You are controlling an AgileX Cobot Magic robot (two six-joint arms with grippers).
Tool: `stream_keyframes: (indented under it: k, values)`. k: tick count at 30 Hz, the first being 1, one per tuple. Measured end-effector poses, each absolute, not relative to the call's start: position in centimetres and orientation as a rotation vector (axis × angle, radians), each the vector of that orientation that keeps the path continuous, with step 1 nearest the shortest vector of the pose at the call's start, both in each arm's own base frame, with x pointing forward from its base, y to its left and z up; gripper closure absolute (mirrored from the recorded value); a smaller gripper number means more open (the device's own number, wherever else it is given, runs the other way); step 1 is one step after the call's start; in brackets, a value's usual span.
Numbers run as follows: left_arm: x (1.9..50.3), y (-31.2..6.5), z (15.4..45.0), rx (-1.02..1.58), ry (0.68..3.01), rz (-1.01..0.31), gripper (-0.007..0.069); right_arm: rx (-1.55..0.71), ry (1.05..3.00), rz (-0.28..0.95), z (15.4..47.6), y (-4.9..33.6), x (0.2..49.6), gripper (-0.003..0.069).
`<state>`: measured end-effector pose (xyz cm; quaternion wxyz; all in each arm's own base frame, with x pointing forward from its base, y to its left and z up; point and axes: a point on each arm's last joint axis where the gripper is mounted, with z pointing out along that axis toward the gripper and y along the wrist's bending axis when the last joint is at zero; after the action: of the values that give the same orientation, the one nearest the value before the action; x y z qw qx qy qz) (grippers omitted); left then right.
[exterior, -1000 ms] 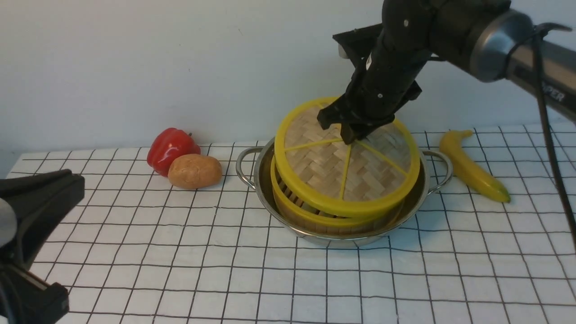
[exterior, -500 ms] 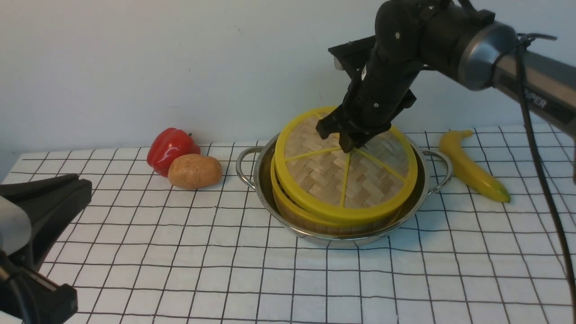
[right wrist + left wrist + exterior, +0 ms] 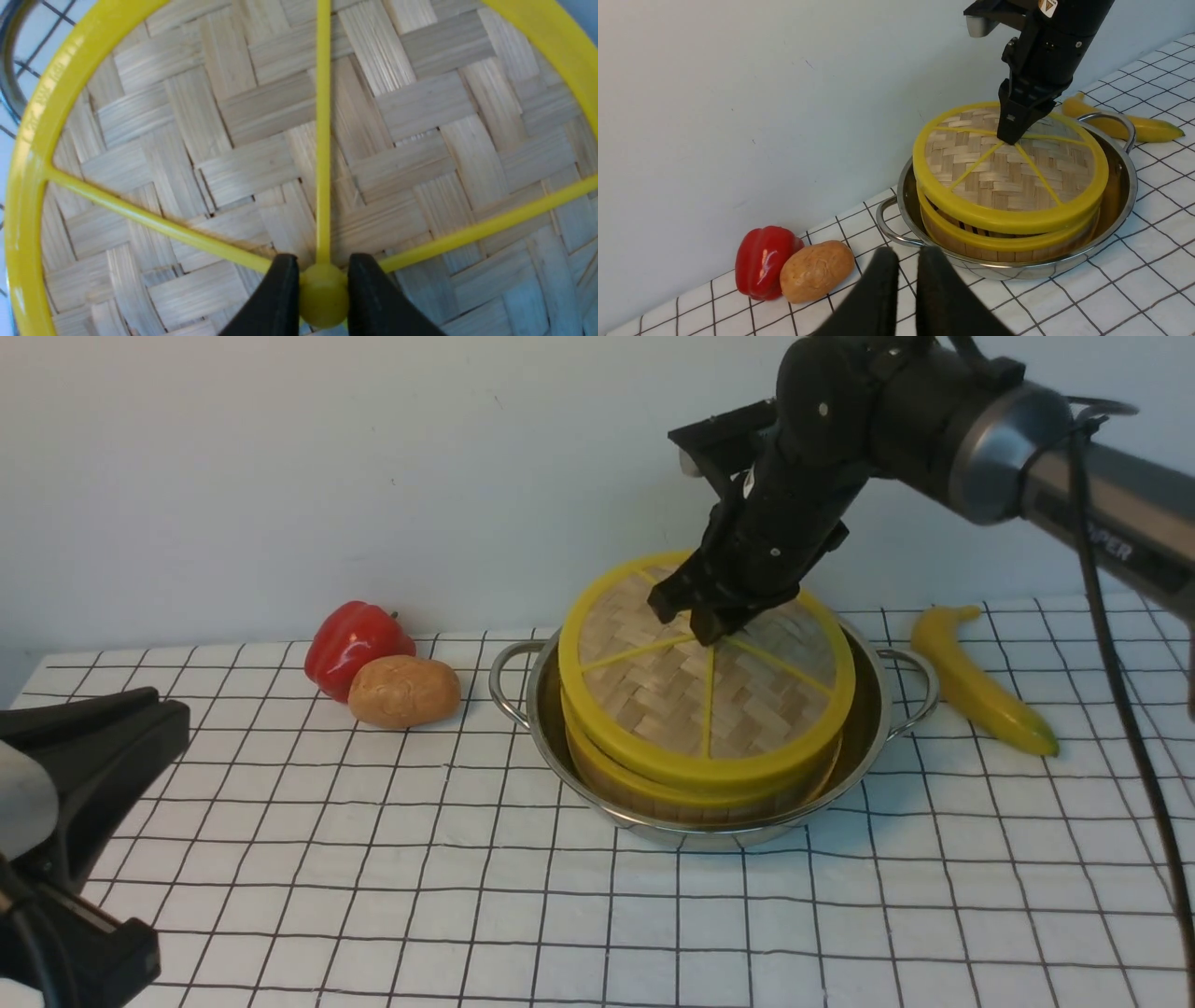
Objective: Place the steamer in the pot on the white tablecloth, and put the lid on the steamer.
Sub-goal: 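Place the bamboo steamer lid onto the steamer basket in the pot with the right gripper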
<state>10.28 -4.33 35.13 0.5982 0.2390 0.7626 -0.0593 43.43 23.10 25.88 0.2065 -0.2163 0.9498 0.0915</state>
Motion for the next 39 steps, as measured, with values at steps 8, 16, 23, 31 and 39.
stream_keyframes:
  k: [8, 16, 23, 31, 39]
  values:
    - [10.3, -4.3, 35.1, 0.558, 1.768, -0.135, 0.0558, -0.622, 2.670, 0.267, 24.7, 23.5, 43.6, 0.0511]
    - [10.3, -4.3, 35.1, 0.557, 1.768, -0.136, 0.0550, -0.628, 2.681, 0.262, 24.0, 23.6, 43.9, 0.0511]
    - [10.3, -4.3, 35.1, 0.558, 1.768, -0.135, 0.0550, -0.625, 2.655, 0.248, 23.8, 23.6, 44.2, 0.0511]
    - [10.4, -4.4, 35.1, 0.559, 1.772, -0.135, 0.0550, -0.625, 2.654, 0.245, 23.8, 23.6, 44.2, 0.0511]
    - [11.2, -4.7, 34.6, 0.570, 1.809, -0.133, 0.0550, -0.615, 2.657, 0.250, 23.8, 23.6, 44.2, 0.0511]
